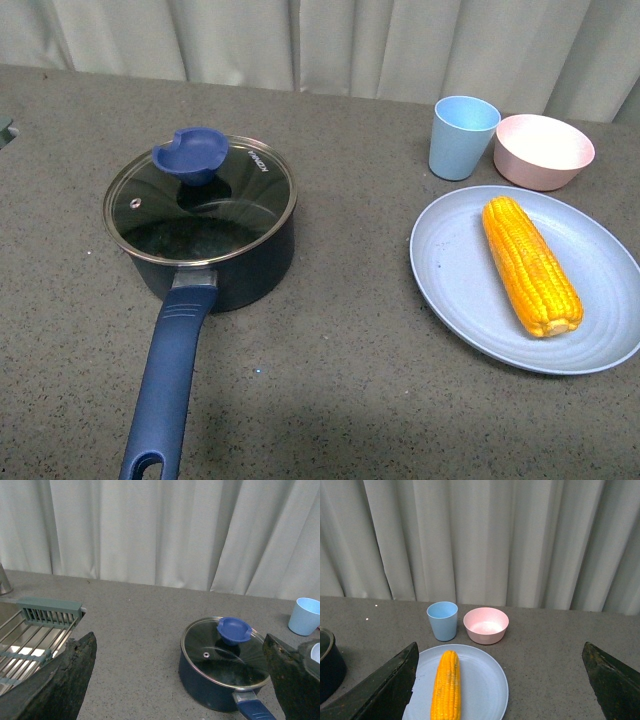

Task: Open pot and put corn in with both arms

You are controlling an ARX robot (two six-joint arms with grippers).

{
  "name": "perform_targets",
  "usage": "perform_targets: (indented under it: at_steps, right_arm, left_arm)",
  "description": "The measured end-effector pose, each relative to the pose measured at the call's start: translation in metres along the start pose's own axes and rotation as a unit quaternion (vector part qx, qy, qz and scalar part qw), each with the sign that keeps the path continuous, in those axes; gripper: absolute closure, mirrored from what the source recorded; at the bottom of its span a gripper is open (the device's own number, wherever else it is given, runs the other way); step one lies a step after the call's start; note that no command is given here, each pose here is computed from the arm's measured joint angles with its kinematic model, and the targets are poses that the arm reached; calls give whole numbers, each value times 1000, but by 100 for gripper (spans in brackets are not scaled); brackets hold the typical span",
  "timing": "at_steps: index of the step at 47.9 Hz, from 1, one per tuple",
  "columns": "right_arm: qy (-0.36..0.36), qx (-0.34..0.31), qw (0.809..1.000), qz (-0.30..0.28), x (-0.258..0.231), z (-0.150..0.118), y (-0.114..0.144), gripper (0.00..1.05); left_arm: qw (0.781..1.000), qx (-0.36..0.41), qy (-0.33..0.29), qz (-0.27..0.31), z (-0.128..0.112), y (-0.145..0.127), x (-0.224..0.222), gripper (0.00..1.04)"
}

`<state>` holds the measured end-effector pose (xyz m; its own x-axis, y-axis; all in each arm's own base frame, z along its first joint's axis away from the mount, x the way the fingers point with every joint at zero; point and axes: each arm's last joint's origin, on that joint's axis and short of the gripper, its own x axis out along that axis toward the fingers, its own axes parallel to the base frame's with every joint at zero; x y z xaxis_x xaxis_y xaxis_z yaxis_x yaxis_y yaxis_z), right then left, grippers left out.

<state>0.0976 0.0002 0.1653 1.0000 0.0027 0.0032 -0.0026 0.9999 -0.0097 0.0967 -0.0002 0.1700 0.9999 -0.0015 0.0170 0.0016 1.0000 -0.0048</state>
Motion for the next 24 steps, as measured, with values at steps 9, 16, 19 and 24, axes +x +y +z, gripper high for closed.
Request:
perform_targets:
  at_steps: [9,16,19,24]
  right_arm:
    - [0,0,1000,0,0,0,0,9]
    - [0,0,1000,0,0,0,0,9]
    - [0,0,1000,0,0,0,0,9]
    - [0,0,1000,0,0,0,0,9]
  left_arm:
    - [1000,0,0,0,0,0,0,6]
    - [1000,0,0,0,0,0,0,6]
    - [1000,0,0,0,0,0,0,6]
    - [1000,0,0,0,0,0,0,6]
